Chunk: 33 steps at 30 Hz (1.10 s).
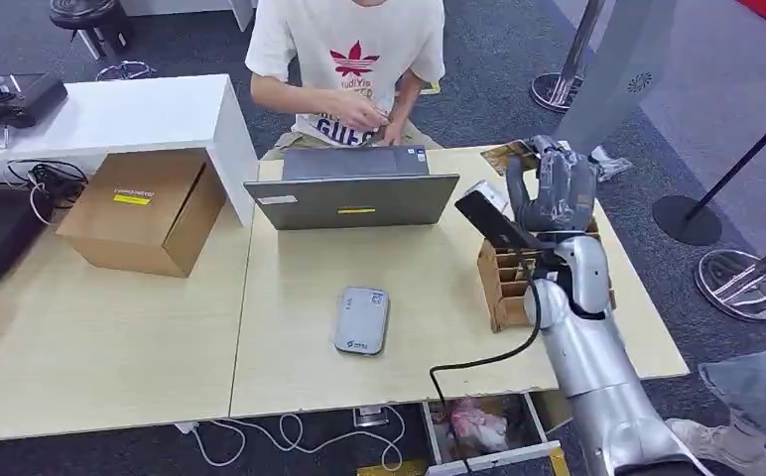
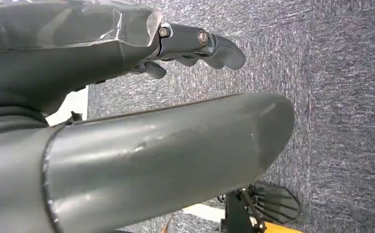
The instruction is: Pass the card to the sensor for recognition and then transmit it.
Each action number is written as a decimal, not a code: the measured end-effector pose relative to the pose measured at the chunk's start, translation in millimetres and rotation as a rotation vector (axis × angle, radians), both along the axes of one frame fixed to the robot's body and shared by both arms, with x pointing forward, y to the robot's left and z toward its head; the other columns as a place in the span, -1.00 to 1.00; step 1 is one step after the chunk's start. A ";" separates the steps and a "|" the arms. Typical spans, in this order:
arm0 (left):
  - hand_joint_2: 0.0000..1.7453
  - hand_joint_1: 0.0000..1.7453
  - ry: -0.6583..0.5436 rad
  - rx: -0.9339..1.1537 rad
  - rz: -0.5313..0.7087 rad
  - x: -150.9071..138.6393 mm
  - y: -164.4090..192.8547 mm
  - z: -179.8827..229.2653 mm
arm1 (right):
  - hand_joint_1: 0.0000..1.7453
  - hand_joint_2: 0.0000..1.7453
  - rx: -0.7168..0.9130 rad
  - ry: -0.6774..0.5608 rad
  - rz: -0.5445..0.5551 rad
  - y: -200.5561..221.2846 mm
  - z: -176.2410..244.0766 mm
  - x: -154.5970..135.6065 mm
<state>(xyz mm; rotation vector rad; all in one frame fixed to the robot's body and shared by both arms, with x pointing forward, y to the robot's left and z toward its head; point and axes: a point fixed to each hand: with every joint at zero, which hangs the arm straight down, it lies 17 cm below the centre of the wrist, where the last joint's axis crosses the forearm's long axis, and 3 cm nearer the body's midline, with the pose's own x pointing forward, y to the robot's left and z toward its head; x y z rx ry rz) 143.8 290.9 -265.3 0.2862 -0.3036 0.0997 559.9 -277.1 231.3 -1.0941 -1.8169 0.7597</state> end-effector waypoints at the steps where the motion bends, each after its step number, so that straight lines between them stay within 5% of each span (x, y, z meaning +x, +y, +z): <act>1: -1.00 -1.00 0.000 -0.001 0.001 0.3 -0.3 0.1 | 1.00 1.00 0.032 0.007 0.028 3.9 0.8 -0.6; 18: -1.00 -1.00 -0.001 -0.004 0.010 0.3 -2.6 0.2 | 1.00 1.00 0.368 0.095 0.232 34.0 -6.2 -4.4; 33: -1.00 -1.00 -0.010 -0.002 -0.001 6.7 -3.1 1.7 | 1.00 1.00 0.452 0.198 0.228 33.4 -55.2 -15.9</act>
